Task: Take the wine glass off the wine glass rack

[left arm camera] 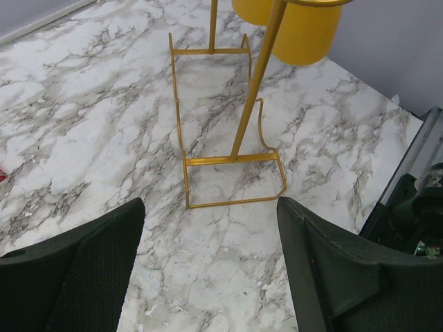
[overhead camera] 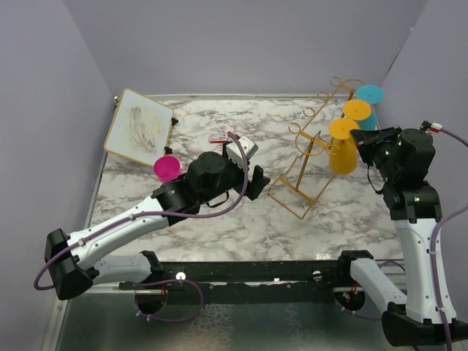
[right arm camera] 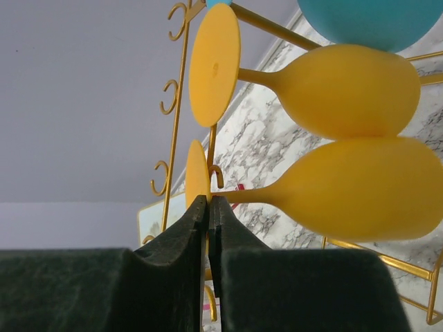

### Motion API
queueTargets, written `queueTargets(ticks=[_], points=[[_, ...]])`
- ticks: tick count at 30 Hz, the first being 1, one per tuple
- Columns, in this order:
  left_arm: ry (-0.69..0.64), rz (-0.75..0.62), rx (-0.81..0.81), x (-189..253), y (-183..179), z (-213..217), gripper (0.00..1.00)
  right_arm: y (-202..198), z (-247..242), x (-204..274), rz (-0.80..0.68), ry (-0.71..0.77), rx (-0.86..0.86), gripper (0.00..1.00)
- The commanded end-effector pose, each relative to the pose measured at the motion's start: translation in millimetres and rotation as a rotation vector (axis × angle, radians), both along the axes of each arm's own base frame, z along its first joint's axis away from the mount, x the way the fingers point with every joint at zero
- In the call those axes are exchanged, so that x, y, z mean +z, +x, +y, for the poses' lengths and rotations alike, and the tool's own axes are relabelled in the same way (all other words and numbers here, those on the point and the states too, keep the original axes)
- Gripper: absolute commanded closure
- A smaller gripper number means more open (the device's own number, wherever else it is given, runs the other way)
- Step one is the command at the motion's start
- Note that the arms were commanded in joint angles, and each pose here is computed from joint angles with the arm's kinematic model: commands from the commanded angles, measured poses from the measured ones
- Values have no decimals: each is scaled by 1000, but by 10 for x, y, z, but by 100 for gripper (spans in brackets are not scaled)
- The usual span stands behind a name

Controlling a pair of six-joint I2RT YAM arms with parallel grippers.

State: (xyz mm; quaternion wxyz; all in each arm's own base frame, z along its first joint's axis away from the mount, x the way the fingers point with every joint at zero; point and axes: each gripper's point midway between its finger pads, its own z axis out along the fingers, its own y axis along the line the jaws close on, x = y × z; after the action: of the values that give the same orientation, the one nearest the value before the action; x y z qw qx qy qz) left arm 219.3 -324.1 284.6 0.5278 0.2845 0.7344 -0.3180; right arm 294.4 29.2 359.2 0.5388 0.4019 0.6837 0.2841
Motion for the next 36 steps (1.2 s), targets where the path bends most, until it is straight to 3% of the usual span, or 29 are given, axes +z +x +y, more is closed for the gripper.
queueTargets(ticks=[1,15,25,36], points=[[-37,-37,14,242,1,49,21,-81,-23,135,-27,20,-18,97],[-58,-32,13,331,-19,56,21,-198,72,339,-83,152,-4,99],[-67,-28,5,354,-39,50,21,-338,-164,409,-101,95,-123,98],[-78,-20,-11,373,-56,13,21,-374,-201,458,-111,83,-140,98]])
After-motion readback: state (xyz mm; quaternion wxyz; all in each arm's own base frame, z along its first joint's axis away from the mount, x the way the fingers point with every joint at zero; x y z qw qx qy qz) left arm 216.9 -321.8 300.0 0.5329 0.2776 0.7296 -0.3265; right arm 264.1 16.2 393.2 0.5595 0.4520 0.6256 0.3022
